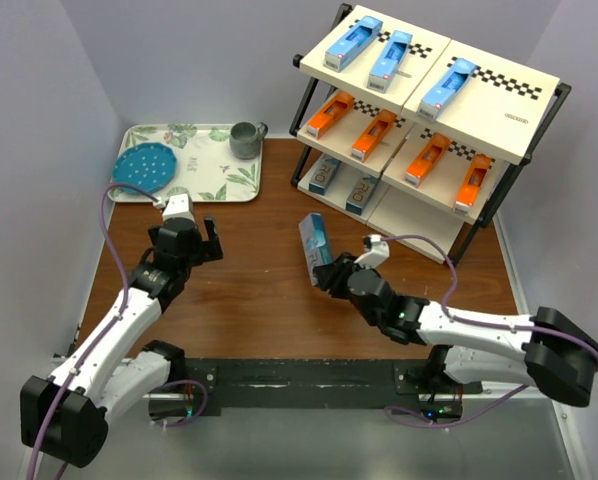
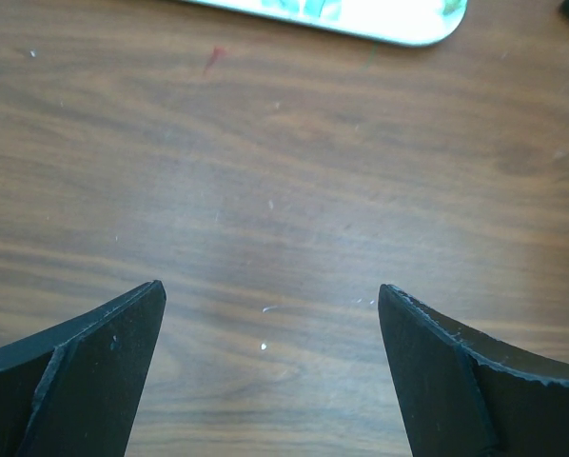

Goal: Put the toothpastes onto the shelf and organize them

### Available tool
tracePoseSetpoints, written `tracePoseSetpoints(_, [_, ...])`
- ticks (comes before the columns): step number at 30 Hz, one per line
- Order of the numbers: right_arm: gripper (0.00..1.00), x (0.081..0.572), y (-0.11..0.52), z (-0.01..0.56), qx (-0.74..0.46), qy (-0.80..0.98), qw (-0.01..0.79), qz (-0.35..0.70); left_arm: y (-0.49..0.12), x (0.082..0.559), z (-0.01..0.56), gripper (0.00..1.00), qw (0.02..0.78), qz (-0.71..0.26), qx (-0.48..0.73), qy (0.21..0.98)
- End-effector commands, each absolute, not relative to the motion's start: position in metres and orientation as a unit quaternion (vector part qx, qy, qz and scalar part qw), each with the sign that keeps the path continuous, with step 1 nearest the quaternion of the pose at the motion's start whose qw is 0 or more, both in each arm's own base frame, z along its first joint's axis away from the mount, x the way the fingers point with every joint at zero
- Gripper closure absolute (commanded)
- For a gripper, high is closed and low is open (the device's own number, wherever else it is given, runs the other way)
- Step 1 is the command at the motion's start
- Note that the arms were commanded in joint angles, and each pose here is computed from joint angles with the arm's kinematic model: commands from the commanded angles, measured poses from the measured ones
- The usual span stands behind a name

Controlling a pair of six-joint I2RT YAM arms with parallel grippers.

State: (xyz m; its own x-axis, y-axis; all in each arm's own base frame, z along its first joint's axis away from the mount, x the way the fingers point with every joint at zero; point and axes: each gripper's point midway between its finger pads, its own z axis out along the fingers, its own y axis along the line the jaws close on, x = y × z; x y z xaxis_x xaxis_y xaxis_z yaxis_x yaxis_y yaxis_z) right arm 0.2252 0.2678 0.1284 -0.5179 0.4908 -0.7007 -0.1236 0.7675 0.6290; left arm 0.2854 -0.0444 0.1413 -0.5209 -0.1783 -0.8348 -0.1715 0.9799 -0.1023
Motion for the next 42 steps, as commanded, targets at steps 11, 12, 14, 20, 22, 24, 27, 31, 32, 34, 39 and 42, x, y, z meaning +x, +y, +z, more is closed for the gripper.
tracePoseSetpoints(11, [0.87,0.248,0.159,0.158,0.366,0.677,0.538,0.344,-0.053,0.297,0.149,0.0,0.512,0.004,-0.076,0.856])
tracePoseSetpoints(12, [0.85,0.249,0.155,0.158,0.378,0.67,0.537,0.345,-0.053,0.297,0.148,0.0,0.51,0.005,-0.076,0.857])
tracePoseSetpoints(14, [0.84,0.252,0.142,0.153,0.404,0.661,0.538,0.332,-0.055,0.298,0.147,0.0,0.509,0.004,-0.074,0.857])
tracePoseSetpoints(20, [0.87,0.276,0.114,0.15,0.468,0.614,0.539,0.337,-0.056,0.298,0.146,0.0,0.509,0.003,-0.071,0.858])
tracePoseSetpoints(22, [0.87,0.287,0.103,0.156,0.483,0.595,0.542,0.345,-0.056,0.298,0.146,0.0,0.508,0.003,-0.07,0.859])
tracePoseSetpoints(24, [0.87,0.295,0.095,0.153,0.49,0.588,0.544,0.343,-0.057,0.298,0.146,0.0,0.508,0.003,-0.069,0.858])
tracePoseSetpoints(27, [0.88,0.305,0.077,0.157,0.506,0.567,0.548,0.35,-0.056,0.297,0.145,0.0,0.508,0.004,-0.069,0.859])
tracePoseSetpoints(31, [0.88,0.313,0.052,0.145,0.533,0.549,0.541,0.349,-0.056,0.298,0.146,0.0,0.51,0.004,-0.068,0.858])
tracePoseSetpoints(32, [0.87,0.314,0.048,0.143,0.537,0.547,0.539,0.349,-0.056,0.298,0.146,0.0,0.51,0.004,-0.068,0.858])
tracePoseSetpoints(34, [0.86,0.318,0.034,0.136,0.553,0.537,0.537,0.343,-0.056,0.298,0.147,0.0,0.511,0.004,-0.068,0.857])
tracePoseSetpoints(39, [0.84,0.327,0.022,0.132,0.562,0.534,0.526,0.349,-0.056,0.298,0.146,0.0,0.511,0.005,-0.068,0.857])
tracePoseSetpoints(42, [0.8,0.335,0.018,0.126,0.565,0.541,0.517,0.348,-0.056,0.298,0.146,0.0,0.51,0.004,-0.067,0.857])
